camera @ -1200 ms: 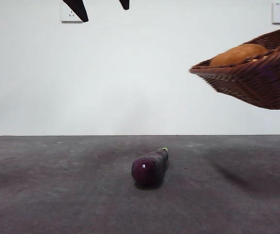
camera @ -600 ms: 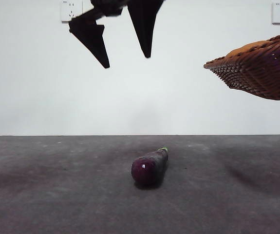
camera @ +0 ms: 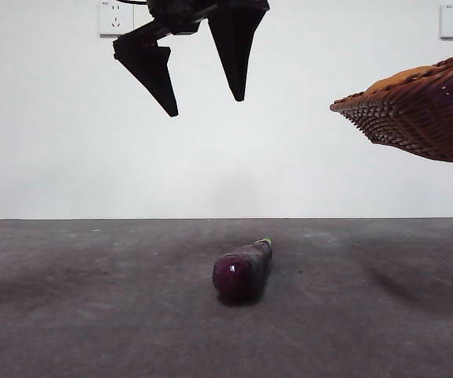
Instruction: Help me put the vegetables on the table into the basket
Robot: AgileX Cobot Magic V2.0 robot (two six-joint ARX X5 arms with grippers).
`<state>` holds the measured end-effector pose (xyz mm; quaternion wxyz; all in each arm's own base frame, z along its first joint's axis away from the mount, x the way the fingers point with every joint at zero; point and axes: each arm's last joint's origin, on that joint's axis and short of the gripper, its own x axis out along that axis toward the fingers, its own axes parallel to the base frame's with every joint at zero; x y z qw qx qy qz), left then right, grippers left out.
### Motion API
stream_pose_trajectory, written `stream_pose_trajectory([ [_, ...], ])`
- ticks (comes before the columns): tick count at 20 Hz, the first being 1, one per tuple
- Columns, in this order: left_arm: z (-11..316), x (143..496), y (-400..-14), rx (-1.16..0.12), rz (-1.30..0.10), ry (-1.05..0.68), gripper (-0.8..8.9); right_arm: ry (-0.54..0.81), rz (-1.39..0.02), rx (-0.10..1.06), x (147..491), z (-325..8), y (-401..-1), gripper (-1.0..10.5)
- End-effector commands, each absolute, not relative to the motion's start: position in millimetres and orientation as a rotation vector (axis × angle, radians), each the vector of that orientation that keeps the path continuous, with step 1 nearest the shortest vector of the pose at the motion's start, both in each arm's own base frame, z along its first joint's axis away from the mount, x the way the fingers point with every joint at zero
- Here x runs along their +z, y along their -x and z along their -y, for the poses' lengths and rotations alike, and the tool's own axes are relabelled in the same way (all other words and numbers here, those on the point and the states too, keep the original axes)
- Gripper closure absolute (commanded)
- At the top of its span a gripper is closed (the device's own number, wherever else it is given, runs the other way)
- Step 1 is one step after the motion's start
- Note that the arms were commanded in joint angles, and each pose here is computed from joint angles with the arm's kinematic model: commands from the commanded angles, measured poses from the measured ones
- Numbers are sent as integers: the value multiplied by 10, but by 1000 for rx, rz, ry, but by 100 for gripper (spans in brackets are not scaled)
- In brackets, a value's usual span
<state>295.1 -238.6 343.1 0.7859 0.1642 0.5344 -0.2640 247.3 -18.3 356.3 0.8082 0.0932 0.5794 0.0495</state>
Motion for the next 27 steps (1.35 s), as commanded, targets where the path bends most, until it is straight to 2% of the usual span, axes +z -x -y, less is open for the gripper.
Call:
stream_pose_trajectory([
  [1,2382,3378,-2959,-580,-1174,-382,271,-204,-1250,123,3533,179,-2482,955],
  [15,2373,3366,-2981,-562,-1177,-350,271,-197,-1250,128,3533,179,-2481,955],
  [18,2382,3330,-3013,-597,-1200,-308,271,-195,-1249,130,3533,179,-2482,955],
  [21,2413,3208,-3089,-587,-1231,-304,271,-194,-1249,130,3533,179,-2482,955],
  [27,2645,2737,-3226,-619,-1361,-292,271,-192,-1249,132,3533,179,-2481,955],
])
